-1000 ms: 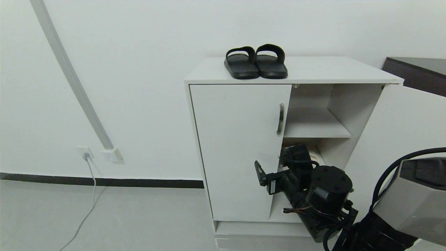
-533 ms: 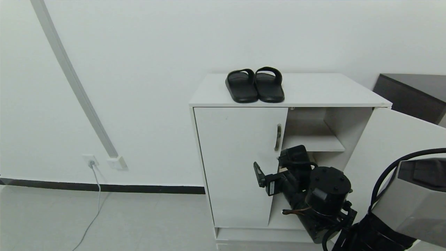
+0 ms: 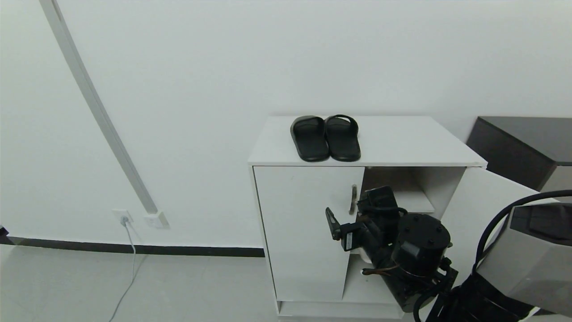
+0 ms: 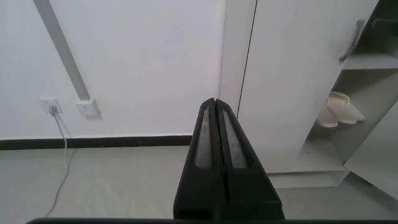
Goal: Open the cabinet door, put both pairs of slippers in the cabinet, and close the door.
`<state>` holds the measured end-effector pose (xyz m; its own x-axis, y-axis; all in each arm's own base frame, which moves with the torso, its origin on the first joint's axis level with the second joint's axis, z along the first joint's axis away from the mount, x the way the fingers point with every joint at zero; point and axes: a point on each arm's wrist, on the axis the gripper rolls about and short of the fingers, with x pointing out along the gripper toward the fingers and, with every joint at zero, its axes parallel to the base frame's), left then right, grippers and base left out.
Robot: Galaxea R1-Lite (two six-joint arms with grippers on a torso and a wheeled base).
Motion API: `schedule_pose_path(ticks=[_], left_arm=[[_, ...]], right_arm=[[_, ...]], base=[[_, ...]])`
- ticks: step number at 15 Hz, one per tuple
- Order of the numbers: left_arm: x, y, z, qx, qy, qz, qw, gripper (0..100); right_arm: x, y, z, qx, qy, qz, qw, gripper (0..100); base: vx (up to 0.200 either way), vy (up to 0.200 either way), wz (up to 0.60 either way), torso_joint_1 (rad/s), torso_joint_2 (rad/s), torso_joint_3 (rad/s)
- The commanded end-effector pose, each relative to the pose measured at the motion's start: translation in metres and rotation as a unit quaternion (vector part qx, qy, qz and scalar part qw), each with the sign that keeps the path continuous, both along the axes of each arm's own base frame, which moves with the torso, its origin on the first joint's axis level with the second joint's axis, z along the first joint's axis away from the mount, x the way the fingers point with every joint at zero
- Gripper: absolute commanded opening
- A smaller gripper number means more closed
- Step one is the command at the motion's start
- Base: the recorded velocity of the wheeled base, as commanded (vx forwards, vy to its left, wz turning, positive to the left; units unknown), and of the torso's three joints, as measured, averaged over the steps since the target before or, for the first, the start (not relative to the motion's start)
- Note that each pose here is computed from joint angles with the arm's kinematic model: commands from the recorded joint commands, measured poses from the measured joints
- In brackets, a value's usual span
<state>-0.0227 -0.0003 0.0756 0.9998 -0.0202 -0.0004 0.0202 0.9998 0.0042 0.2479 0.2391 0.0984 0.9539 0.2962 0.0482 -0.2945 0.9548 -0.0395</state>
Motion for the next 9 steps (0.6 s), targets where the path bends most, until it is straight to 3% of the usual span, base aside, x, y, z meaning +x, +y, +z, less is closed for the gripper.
schedule_pose_path(ticks=[1, 9], left_arm=[[-0.0001, 0.0, 0.0, 0.0, -0.001, 0.0, 1.0, 0], [0.0, 0.0, 0.0, 0.0, 0.0, 0.0, 1.0, 0]], right_arm=[[0.0, 0.0004, -0.0002, 0.0, 0.0, 0.0, 1.0, 100], [0.0002, 0.0001, 0.0034, -0.003, -0.021, 0.016, 1.0, 100]], base=[[0.0, 0.0, 0.0, 0.227, -0.54, -0.325], [0.0, 0.0, 0.0, 0.232, -0.54, -0.302]])
